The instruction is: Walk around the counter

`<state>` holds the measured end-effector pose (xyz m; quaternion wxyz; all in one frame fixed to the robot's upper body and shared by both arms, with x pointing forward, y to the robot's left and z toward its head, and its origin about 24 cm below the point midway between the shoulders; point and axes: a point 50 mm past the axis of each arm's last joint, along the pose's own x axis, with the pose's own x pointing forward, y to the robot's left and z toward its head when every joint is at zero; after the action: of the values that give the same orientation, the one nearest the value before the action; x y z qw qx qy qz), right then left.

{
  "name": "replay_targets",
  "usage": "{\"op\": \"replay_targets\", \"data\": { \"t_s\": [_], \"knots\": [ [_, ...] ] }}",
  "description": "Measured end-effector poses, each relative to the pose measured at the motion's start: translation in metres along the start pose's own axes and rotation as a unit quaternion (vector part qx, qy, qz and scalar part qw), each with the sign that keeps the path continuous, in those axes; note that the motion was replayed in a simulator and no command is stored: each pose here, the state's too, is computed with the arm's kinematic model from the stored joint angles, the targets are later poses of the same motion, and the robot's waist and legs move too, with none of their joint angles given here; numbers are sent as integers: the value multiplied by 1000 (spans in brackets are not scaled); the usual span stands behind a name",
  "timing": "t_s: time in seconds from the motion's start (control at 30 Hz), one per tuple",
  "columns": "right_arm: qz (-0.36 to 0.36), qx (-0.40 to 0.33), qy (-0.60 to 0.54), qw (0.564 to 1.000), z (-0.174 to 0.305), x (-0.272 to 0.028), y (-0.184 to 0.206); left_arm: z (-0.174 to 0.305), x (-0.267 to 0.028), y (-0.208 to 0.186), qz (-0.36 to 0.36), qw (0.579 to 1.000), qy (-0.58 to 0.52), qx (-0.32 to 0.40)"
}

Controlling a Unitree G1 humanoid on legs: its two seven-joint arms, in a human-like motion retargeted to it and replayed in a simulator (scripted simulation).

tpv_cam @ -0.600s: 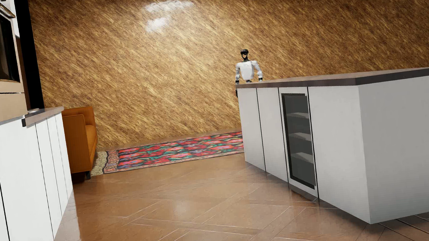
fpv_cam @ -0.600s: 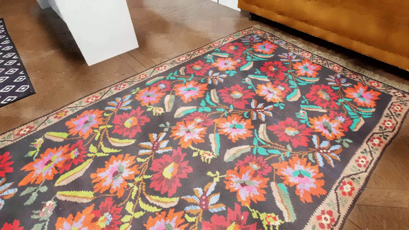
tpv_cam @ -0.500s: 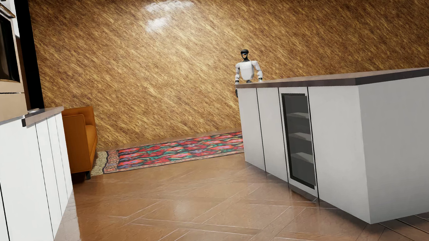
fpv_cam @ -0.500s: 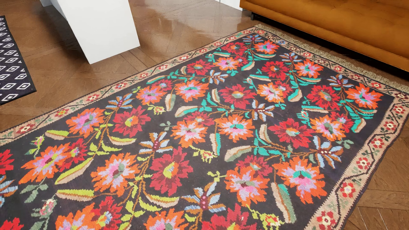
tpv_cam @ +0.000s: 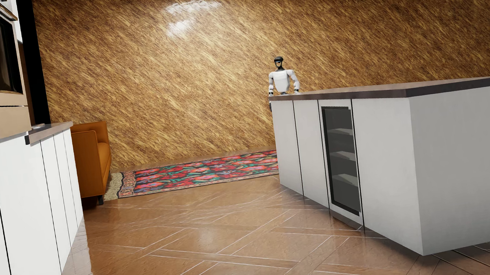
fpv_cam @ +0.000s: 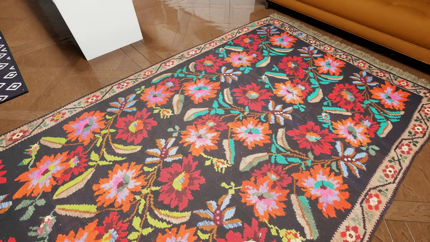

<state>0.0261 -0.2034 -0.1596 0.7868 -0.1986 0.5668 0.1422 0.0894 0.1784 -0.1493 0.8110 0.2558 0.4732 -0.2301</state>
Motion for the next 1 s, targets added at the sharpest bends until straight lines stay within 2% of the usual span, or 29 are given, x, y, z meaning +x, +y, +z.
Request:
{"op": "replay_targets", "data": {
  "t_s": [0.2, 0.33, 0.5, 0.57, 0.77, 0.83, 0.9, 1.0],
  "knots": [
    [0, 3, 74, 997, -39, -7, 1, 18, 9, 22, 26, 1000, -13, 3],
    [3, -7, 87, 996, -46, -10, 1, -7, 4, -3, -10, 999, 28, 18],
    [0, -10, 36, 999, -14, 1, -2, -41, -11, -28, -39, 997, 73, 8],
    [-6, -10, -7, 1000, 9, 4, -7, -50, -16, -31, -28, 996, 85, -29],
    [-57, -28, -109, 992, 70, 4, -49, -72, -30, -46, -50, 992, 113, -25],
    [-64, -10, -102, 993, 67, 5, -52, -77, -33, -49, -56, 991, 121, -20],
    [-48, 5, -71, 996, 48, 7, -37, -80, -33, -50, -61, 989, 131, -11],
    [-21, -13, -36, 999, 27, 6, -20, -64, -23, -34, -37, 994, 105, -19]
  ]
}}
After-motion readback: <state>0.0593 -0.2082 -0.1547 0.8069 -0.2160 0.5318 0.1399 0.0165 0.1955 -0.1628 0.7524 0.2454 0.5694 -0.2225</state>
